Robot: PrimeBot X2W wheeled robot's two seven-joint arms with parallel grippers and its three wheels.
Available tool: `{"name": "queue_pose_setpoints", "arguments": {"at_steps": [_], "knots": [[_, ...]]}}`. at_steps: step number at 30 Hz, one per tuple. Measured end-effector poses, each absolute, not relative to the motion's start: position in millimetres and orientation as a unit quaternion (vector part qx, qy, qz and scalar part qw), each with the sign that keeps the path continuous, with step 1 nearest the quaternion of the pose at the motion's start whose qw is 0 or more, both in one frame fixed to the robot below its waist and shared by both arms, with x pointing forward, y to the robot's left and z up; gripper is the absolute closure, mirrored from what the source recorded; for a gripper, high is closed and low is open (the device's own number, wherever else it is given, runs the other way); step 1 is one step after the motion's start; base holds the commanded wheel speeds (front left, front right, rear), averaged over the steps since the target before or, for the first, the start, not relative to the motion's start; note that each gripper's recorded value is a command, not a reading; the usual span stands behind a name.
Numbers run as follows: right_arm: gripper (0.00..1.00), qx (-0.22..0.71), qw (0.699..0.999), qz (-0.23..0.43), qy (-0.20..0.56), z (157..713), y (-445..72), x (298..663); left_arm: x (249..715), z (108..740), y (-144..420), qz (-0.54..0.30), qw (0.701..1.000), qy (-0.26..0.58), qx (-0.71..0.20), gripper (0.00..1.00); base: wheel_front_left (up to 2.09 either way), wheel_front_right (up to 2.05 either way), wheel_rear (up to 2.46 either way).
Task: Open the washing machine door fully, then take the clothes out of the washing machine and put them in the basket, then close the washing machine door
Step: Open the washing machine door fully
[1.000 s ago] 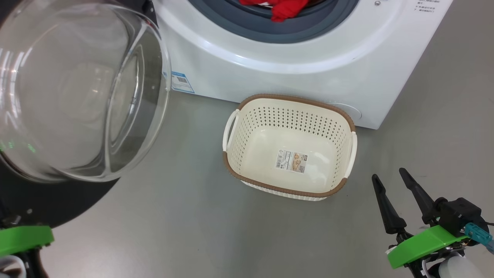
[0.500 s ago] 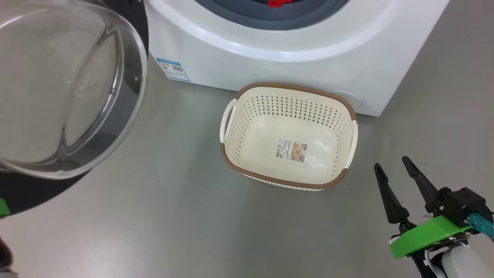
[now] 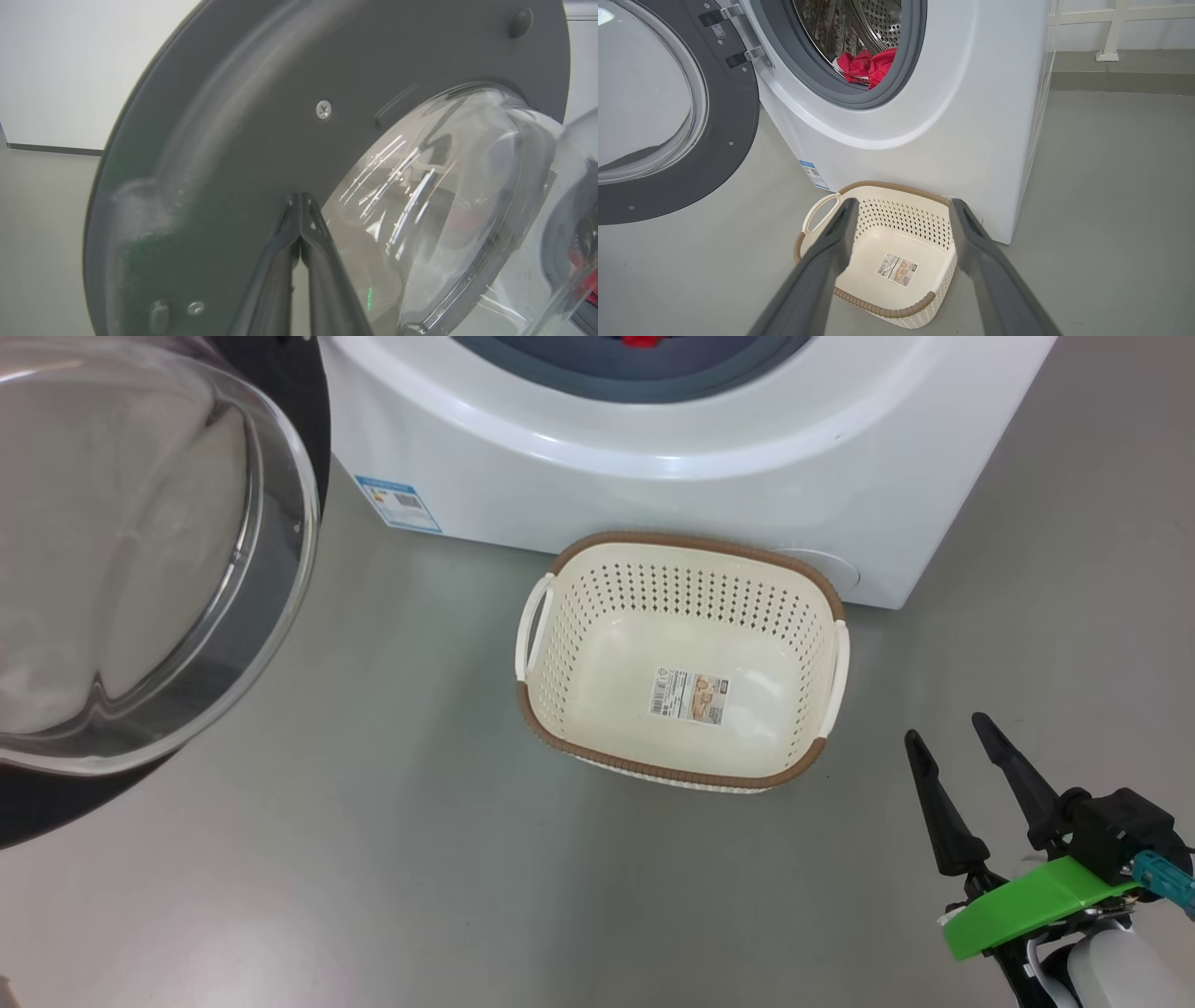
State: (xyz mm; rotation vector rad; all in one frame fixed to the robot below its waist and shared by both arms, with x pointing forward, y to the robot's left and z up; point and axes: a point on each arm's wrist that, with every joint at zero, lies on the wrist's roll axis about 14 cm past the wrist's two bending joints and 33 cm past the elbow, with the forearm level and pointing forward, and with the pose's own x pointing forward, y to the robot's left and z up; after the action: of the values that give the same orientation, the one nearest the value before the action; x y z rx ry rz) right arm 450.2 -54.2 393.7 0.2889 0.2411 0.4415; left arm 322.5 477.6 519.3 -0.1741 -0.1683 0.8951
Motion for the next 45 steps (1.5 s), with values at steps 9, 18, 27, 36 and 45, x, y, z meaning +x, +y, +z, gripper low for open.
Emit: {"name": "queue_pose_setpoints", "arguments": {"at_steps": [9, 18, 27, 36, 45], "knots": [[0.0, 0.142, 0.96, 0.218, 0.099, 412, -53, 448, 314, 516, 463, 0.409, 0.906, -0.072, -0.082, 1.0, 0.0, 0.0, 0.0], [0.0, 0.139, 0.964, 0.214, 0.074, 433, -56, 445, 314, 502, 411, 0.34, 0.936, -0.046, -0.071, 0.55, 0.0, 0.0, 0.0], [0.0, 0.142, 0.971, 0.186, 0.057, 446, -75, 439, 319, 495, 367, 0.274, 0.959, -0.033, -0.066, 0.0, 0.0, 0.0, 0.0], [0.0, 0.145, 0.98, 0.129, 0.042, 454, -113, 430, 342, 486, 310, 0.185, 0.979, -0.021, -0.082, 0.0, 0.0, 0.0, 0.0], [0.0, 0.143, 0.987, 0.068, 0.035, 456, -156, 413, 368, 484, 251, 0.092, 0.992, -0.016, -0.088, 0.0, 0.0, 0.0, 0.0]]}}
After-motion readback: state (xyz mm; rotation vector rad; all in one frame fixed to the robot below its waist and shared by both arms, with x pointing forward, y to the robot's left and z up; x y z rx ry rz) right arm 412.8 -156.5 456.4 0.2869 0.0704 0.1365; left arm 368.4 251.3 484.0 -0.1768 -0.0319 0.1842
